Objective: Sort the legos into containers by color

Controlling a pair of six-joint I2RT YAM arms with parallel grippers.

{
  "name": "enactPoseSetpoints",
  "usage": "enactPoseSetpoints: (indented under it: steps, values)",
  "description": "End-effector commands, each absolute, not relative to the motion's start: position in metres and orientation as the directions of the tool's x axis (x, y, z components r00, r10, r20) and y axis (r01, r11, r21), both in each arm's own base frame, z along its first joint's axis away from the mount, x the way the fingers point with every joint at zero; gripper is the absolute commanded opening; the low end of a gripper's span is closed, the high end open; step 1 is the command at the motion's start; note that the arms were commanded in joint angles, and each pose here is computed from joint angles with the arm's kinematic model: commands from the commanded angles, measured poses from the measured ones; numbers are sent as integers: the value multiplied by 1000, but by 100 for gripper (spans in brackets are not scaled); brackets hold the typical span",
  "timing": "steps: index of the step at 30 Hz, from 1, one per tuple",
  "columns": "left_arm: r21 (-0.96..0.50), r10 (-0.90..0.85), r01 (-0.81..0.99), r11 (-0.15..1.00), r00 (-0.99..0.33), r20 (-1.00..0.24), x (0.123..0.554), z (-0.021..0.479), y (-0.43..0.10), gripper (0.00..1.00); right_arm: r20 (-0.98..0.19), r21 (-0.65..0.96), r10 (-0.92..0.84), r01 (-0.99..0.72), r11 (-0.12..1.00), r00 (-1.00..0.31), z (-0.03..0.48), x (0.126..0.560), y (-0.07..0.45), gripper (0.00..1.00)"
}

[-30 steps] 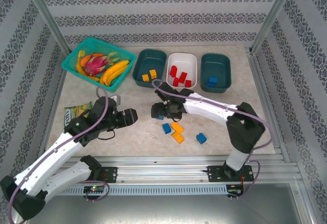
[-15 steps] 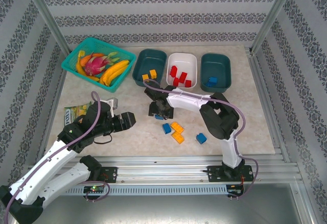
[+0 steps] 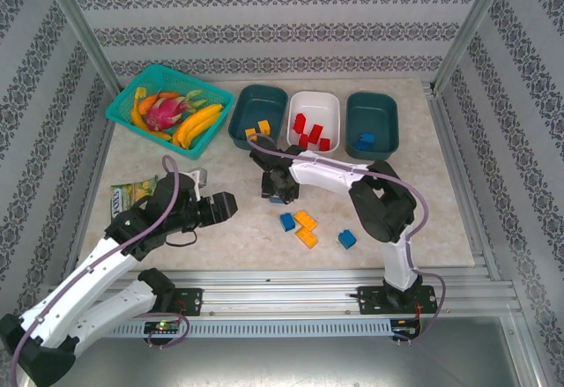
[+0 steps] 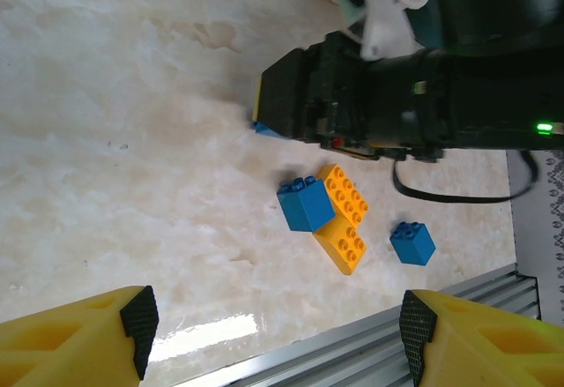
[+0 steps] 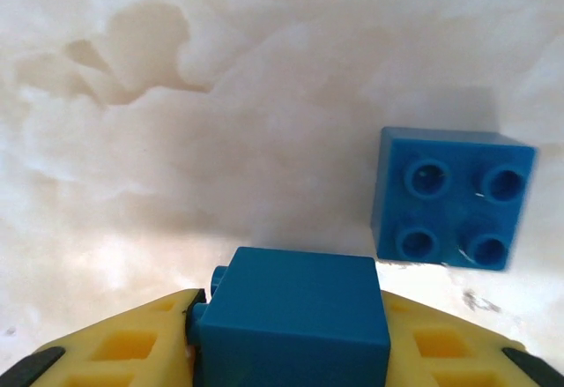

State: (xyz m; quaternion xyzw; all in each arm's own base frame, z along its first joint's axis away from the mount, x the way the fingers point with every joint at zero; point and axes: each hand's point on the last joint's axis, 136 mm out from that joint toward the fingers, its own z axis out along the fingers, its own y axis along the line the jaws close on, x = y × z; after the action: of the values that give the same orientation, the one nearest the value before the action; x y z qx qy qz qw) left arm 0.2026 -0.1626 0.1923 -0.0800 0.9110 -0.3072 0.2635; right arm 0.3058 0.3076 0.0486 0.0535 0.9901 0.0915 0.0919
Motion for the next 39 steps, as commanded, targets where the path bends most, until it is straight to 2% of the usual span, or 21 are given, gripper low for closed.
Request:
enactPoseSetpoints:
  steps: [1, 7, 14, 21, 30, 36, 39]
  values:
    - [-669, -314, 107, 735, -821, -476, 228, 232, -192, 75, -308, 214, 134, 69, 974, -942, 111, 326, 274, 31]
    - [-752, -314, 214, 624, -813, -491, 299, 274, -262, 75, -421, 213, 212, 131, 968, -882, 164, 366, 174, 32]
    - [-797, -273, 283, 534, -834, -480, 373, 287, -335, 74, -428, 245, 343, 259, 935, -836, 163, 443, 86, 31]
    - [-791, -217, 293, 537, -858, -465, 417, 268, -373, 73, -398, 196, 414, 365, 910, -819, 124, 513, 41, 31]
    - [-782, -179, 289, 553, -875, -450, 443, 249, -396, 72, -289, 170, 492, 462, 870, -821, 70, 549, 2, 35]
    - [-778, -170, 282, 561, -881, -442, 444, 243, -398, 72, -234, 162, 529, 503, 849, -816, 49, 549, -3, 44]
    - [-774, -163, 287, 565, -880, -445, 443, 245, -397, 72, -256, 172, 518, 489, 855, -816, 59, 553, -2, 56]
